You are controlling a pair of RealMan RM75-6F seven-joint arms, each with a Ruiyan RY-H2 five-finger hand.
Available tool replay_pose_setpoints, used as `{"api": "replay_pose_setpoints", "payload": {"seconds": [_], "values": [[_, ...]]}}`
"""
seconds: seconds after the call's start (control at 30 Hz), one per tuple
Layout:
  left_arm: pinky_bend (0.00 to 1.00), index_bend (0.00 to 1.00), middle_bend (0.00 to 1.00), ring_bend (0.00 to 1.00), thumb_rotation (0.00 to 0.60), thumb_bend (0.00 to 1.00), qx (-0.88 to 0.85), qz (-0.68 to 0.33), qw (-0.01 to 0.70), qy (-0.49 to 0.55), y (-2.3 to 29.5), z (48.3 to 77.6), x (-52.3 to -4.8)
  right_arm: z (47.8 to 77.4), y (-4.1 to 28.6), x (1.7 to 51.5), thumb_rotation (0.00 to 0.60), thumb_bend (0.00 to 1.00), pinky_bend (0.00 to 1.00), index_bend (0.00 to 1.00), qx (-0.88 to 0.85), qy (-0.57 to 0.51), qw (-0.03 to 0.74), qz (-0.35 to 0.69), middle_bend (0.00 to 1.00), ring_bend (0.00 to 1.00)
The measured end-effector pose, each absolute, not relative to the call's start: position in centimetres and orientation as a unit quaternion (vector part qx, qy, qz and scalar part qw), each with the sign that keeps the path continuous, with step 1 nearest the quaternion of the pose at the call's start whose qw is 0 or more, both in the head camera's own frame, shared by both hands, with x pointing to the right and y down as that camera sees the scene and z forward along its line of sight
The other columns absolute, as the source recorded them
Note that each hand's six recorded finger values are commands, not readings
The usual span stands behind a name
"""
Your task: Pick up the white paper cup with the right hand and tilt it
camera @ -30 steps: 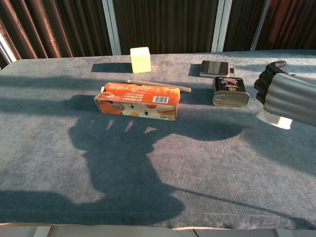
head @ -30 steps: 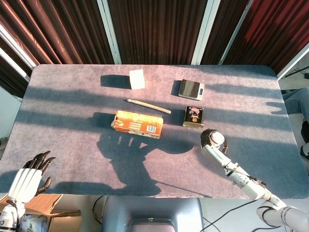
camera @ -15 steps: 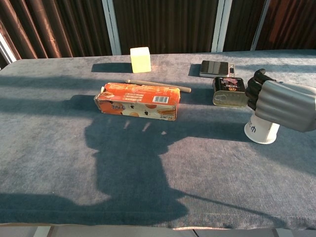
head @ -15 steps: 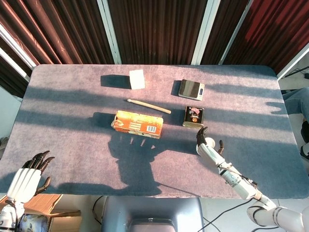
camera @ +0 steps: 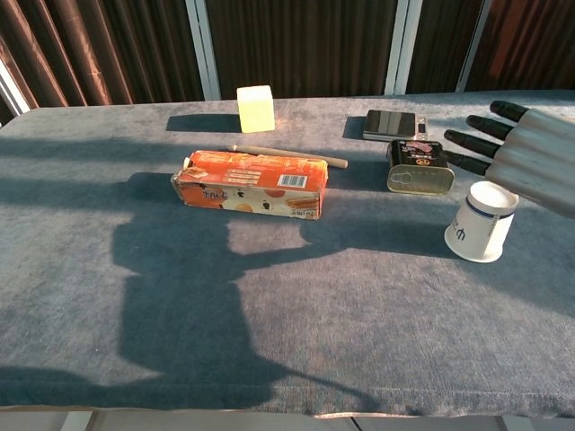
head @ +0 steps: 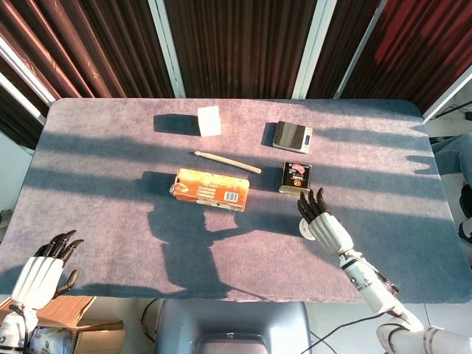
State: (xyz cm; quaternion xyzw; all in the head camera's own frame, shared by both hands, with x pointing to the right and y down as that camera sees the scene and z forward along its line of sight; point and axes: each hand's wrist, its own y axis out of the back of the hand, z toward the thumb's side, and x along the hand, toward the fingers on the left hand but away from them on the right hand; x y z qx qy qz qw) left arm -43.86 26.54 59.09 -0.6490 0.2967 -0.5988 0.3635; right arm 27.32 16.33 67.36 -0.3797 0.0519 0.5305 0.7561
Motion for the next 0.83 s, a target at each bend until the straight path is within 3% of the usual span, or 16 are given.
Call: {"api": "replay_pose_setpoints", "payload": {"seconds": [0.2, 0.47, 0.63, 0.83], "values": [[0.29, 0.21, 0.09, 0.1, 0.6, 0.41, -0.646, -0.6, 0.365, 0.299, 26.4, 59.1, -43.9, 63.3, 16.3, 28.9, 0.6, 0.35, 0.27, 0.12, -0.533, -0.099, 0.639, 0.546, 0.15, 0.13], [0.29, 0.21, 0.09, 0.1, 0.6, 0.4, -0.644, -0.597, 0.373, 0.299, 26.4, 59.2, -43.7, 59.6, 17.0, 35.5, 0.6, 0.35, 0.23, 0.07, -0.618, -0.336, 0.48, 0.524, 0.12, 0.1], [0.29, 0.21, 0.09, 0.1, 0.6, 0.4, -0.643, -0.598, 0.373, 0.299, 26.4, 59.4, -43.7, 59.2, 18.4, 39.8, 0.6, 0.35, 0.23, 0.07, -0.612, -0.398, 0.43, 0.531, 0.12, 0.1], [0.29, 0.21, 0.09, 0.1, 0.6, 0.4, -0.645, -0.596, 0.375, 0.299, 26.4, 59.3, -43.6, 59.1, 19.0, 40.0, 0.6, 0.35, 0.23, 0.07, -0.616, -0.397, 0.424, 0.532, 0.12, 0.1]]}}
